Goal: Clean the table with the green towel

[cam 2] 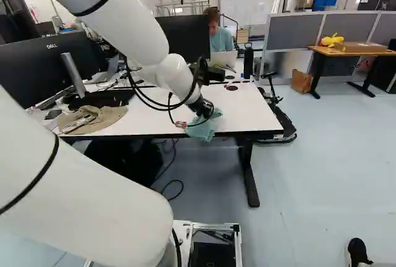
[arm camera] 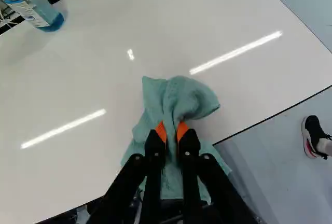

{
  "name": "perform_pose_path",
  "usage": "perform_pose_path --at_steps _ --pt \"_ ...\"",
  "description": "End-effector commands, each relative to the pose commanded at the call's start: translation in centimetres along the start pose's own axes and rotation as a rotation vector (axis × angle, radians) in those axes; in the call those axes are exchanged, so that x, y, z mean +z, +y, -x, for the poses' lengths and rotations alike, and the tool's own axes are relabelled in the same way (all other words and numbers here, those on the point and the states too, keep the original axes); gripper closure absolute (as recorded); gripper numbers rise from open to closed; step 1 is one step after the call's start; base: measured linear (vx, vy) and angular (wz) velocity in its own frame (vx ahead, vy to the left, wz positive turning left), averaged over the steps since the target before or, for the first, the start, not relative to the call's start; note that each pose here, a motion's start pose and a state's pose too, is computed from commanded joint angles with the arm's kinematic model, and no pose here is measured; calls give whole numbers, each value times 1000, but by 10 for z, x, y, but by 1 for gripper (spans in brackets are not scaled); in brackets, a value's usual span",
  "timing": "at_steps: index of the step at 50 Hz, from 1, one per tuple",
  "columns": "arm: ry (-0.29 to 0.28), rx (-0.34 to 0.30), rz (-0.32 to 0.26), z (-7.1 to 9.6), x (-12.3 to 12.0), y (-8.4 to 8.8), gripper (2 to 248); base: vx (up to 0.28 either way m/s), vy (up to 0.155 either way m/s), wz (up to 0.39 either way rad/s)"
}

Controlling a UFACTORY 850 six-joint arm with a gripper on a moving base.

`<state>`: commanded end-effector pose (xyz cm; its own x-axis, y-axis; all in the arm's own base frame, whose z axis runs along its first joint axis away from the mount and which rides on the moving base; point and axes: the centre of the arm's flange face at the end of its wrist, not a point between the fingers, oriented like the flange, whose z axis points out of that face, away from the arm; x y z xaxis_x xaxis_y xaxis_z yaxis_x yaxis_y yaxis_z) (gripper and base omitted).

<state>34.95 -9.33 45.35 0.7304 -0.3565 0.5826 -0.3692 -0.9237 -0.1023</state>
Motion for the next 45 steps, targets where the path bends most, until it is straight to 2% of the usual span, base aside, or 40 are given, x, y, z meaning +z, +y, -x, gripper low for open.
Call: perform_pose_path --at_steps 19,30,45 --pt "22 -4 -6 -2 -8 -2 208 0 0 0" --pt "48 -34 -33 -11 -16 -17 208 0 0 0" --pt "36 -84 -71 -17 -10 -43 208 0 0 0"
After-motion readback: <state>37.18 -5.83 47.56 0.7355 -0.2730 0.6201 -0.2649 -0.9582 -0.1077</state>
